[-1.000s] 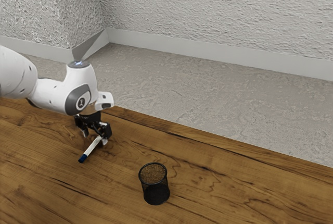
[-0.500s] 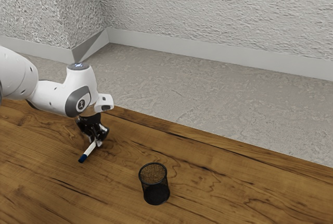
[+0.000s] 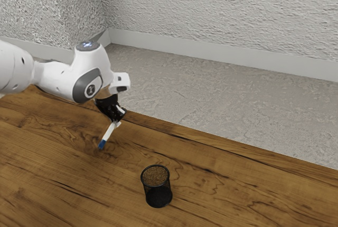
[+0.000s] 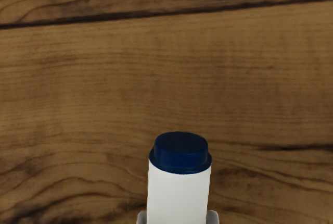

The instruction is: Put the marker into the pen holder.

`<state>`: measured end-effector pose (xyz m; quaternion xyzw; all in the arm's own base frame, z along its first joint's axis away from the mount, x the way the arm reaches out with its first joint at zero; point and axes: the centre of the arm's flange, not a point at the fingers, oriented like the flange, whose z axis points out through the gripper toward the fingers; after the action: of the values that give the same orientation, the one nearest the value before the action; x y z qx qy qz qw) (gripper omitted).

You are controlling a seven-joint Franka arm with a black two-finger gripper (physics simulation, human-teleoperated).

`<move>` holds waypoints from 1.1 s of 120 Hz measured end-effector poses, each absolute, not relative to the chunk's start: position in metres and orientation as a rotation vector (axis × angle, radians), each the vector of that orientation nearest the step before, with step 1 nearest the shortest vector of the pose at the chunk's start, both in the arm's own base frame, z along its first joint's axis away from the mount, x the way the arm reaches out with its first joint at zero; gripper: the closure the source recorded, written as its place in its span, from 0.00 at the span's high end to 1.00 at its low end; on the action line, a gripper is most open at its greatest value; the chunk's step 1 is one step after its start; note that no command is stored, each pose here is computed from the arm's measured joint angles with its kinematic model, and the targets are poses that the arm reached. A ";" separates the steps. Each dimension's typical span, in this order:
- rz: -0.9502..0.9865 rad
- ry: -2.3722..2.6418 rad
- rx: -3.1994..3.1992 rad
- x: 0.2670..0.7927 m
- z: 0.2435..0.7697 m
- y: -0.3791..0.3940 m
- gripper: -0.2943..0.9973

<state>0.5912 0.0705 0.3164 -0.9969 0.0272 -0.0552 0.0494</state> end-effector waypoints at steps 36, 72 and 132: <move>-0.597 0.394 -3.111 0.587 0.433 -0.132 0.17; -0.687 0.377 -3.127 0.583 0.382 -0.152 0.18; -0.797 0.425 -3.115 0.555 0.391 -0.159 0.19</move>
<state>0.5550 -0.1590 0.3912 -0.9592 0.1308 -0.2454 -0.0510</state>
